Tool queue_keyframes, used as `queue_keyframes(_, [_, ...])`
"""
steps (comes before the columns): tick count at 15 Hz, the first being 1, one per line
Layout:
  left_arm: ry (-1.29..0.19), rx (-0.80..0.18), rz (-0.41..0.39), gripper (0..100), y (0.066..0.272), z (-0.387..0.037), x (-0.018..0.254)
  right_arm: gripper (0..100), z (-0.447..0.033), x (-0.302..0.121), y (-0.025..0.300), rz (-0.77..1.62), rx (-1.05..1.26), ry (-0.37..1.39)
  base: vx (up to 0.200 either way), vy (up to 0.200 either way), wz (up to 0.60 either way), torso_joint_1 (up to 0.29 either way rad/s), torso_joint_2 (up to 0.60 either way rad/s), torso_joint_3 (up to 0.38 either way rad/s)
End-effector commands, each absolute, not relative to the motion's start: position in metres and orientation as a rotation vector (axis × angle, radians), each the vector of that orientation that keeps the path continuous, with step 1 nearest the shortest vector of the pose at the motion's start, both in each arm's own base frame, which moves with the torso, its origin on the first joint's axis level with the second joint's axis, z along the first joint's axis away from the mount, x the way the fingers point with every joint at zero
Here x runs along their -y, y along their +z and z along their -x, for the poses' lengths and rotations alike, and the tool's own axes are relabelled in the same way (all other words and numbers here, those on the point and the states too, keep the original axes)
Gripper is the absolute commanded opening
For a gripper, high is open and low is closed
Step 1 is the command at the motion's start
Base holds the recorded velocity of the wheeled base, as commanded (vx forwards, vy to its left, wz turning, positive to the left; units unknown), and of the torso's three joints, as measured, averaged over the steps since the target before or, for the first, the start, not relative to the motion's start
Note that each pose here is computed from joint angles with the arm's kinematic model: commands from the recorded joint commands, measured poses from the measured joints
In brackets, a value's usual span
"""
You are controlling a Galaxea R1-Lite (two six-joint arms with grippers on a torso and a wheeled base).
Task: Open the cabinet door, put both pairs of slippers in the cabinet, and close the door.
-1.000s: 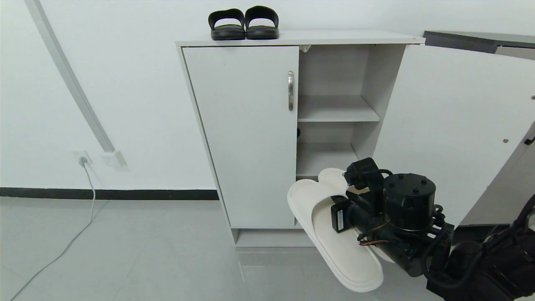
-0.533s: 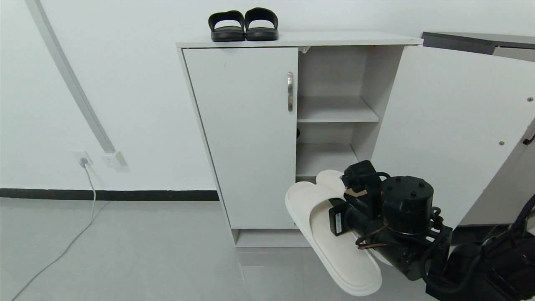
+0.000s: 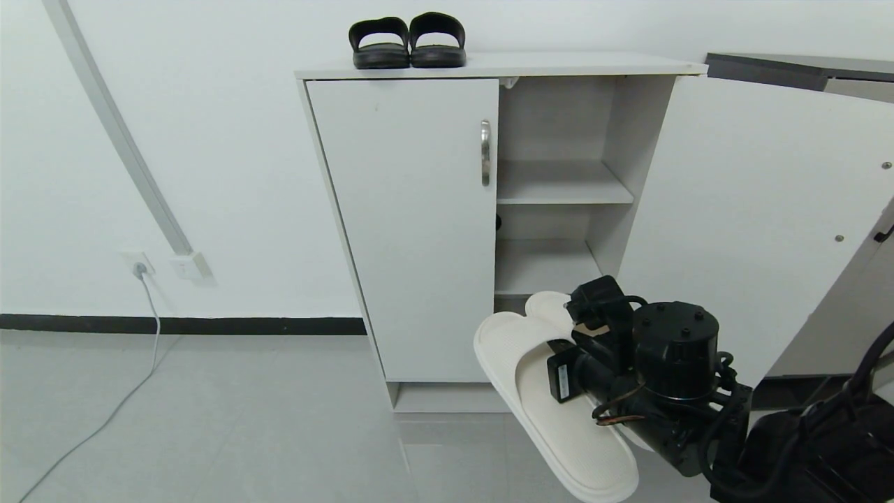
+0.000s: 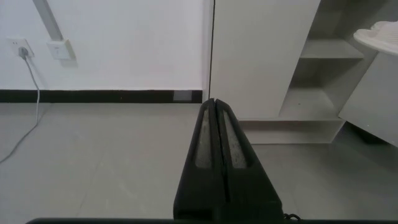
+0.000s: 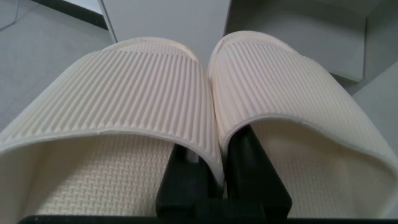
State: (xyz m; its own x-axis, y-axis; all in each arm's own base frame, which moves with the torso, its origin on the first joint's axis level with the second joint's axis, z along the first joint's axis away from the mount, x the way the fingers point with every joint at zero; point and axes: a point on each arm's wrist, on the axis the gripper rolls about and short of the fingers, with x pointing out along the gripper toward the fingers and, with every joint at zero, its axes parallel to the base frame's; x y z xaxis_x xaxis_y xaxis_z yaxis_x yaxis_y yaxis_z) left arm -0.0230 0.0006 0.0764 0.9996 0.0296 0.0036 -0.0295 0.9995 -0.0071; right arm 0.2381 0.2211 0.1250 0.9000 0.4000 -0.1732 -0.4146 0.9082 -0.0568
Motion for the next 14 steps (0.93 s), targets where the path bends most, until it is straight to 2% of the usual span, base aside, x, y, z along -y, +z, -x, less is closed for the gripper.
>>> queue_keyframes(1, [0.025,-0.002,0.000,0,0.076,0.023,-0.001,0,-0.237,-0.224,0.123,0.097,-0.164,0.429,0.000,0.000,0.00,0.000,0.00,0.000])
queue_keyframes(5, [0.025,-0.001,0.005,0,0.076,0.023,-0.001,0,-0.248,-0.238,0.124,0.060,-0.150,0.401,0.000,0.000,0.00,0.000,0.00,0.000])
queue_keyframes(11, [0.028,0.000,0.005,0,0.076,0.023,-0.001,0,-0.277,-0.281,0.123,-0.018,-0.170,0.098,0.000,0.000,0.00,0.000,0.00,0.000])
queue_keyframes(14, [0.029,-0.001,0.005,0,0.076,0.023,-0.001,0,-0.281,-0.284,0.118,-0.014,-0.168,0.065,0.000,0.000,0.00,0.000,0.00,0.000])
